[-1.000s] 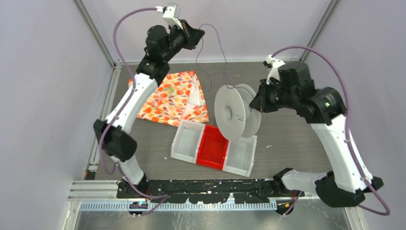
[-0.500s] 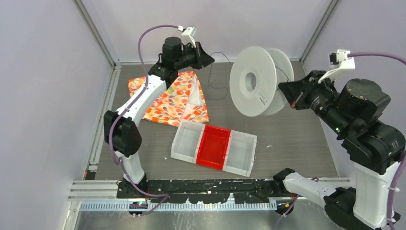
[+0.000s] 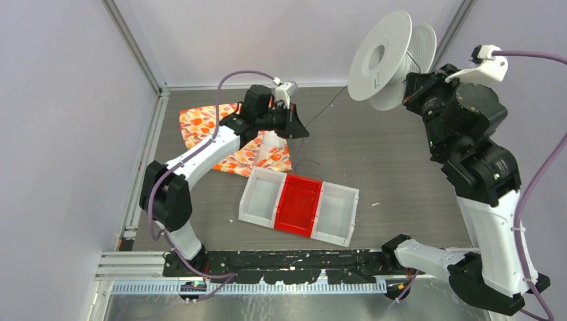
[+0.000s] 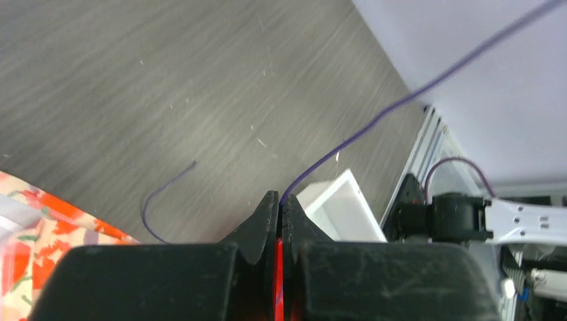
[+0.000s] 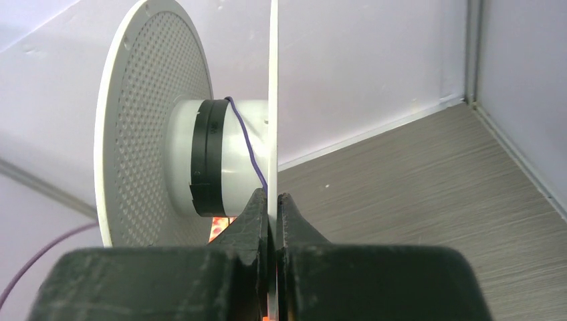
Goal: Wrap the cables
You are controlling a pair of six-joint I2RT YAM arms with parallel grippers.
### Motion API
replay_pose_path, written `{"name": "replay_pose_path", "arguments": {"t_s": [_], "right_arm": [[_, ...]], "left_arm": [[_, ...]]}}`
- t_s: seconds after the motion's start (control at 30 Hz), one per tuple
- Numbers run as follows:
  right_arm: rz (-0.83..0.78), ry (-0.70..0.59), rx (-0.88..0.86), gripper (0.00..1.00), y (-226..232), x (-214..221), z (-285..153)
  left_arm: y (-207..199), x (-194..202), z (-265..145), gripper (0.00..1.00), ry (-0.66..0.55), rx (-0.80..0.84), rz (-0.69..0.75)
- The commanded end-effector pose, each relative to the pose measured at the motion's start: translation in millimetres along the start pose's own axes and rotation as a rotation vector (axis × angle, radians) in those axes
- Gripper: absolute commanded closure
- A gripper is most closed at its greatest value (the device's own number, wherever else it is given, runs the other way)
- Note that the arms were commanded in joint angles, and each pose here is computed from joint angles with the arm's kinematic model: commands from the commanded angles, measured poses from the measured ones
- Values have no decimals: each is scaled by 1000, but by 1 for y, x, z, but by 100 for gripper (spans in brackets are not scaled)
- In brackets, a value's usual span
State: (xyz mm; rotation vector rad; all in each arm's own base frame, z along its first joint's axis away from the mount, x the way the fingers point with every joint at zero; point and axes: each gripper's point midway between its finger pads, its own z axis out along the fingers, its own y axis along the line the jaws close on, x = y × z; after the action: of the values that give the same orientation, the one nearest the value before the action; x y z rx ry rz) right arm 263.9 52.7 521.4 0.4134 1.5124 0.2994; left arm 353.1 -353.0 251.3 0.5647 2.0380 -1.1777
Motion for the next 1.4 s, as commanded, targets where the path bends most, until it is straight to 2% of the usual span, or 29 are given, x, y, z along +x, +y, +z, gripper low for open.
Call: {"name": "replay_pose_path", "arguments": {"t_s": [0.0, 0.17, 0.37, 0.53, 0.73, 0.87, 1.0, 1.37], "right_arm": [[112, -213, 93, 100, -2, -45, 16], [8, -221, 191, 100, -7, -43, 37], [-159, -156, 297, 99, -22, -22, 60], [-307, 19, 293, 99, -28, 35, 83], [-380, 247, 226, 99, -35, 113, 90], [-417, 359, 195, 99, -45, 152, 82], [-403, 426, 81, 100, -40, 167, 61], [-401, 609, -249, 99, -6, 165, -5]], "left_arm": [[-35, 17, -15, 100, 68, -9, 145], [-54, 49, -9, 100, 169, 32, 135], [-86, 34, -33, 100, 123, 90, 174], [-110, 14, -54, 100, 87, 126, 218], [-151, -27, -77, 100, 4, 207, 283], [-171, -43, -83, 100, -12, 261, 308], [-180, -65, -84, 100, -69, 266, 340], [-195, -119, -63, 100, -181, 292, 401]]}}
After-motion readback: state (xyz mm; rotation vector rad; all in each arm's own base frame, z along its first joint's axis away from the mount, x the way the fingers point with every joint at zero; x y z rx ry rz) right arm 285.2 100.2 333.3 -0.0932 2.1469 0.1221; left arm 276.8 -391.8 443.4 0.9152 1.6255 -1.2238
